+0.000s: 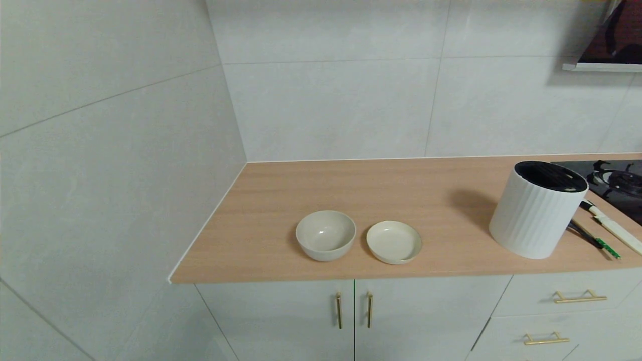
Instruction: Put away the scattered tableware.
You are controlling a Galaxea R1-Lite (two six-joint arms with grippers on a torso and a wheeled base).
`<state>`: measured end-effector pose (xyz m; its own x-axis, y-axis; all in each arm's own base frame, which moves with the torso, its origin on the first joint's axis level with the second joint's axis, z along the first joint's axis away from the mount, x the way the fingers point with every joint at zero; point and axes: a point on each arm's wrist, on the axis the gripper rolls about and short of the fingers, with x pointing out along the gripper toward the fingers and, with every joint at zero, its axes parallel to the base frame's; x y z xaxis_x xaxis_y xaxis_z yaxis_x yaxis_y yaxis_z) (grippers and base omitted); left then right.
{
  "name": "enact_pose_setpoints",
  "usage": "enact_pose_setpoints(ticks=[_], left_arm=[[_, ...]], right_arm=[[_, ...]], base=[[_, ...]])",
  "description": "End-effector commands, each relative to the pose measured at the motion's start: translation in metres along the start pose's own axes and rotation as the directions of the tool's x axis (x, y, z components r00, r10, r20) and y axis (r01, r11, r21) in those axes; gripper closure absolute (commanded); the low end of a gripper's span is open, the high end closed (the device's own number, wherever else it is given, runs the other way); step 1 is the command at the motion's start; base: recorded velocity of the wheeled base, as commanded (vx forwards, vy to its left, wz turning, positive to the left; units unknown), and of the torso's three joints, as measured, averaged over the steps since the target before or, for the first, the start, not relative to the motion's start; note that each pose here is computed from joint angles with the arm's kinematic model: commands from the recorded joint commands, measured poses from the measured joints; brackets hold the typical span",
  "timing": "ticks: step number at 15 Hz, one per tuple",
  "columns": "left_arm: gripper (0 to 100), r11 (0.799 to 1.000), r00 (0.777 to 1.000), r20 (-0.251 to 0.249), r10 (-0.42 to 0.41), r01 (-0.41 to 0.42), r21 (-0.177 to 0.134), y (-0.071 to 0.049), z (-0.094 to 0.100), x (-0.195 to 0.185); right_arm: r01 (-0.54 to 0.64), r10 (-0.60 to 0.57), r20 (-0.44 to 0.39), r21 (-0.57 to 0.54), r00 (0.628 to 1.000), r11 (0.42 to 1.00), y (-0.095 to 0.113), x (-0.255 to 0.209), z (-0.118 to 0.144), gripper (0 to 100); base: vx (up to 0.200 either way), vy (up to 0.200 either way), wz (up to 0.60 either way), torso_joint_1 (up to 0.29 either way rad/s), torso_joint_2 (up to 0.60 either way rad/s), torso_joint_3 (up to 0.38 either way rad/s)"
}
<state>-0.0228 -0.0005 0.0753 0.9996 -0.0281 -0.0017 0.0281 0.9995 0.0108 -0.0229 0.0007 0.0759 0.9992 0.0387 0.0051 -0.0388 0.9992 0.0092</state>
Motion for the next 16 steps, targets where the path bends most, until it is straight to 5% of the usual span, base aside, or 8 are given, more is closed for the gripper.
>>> enact_pose_setpoints(ticks=[1,16], left_arm=[[0,1.0,1.0,-0.001,0.0,0.0,0.0,0.0,0.0001,0.0001],[0,1.0,1.0,-0.001,-0.001,0.001,0.0,0.0,0.0001,0.0001]], right_arm=[[-0.001,0.001,-0.001,0.0,1.0,1.0,0.0,0.0001,0.0001,0],[-0.001,0.001,-0.001,0.0,1.0,1.0,0.0,0.0001,0.0001,0]], base=[[0.0,0.0,0.0,-0.159,0.36,0.193],[0.0,0.0,0.0,-0.225,0.51,0.277]])
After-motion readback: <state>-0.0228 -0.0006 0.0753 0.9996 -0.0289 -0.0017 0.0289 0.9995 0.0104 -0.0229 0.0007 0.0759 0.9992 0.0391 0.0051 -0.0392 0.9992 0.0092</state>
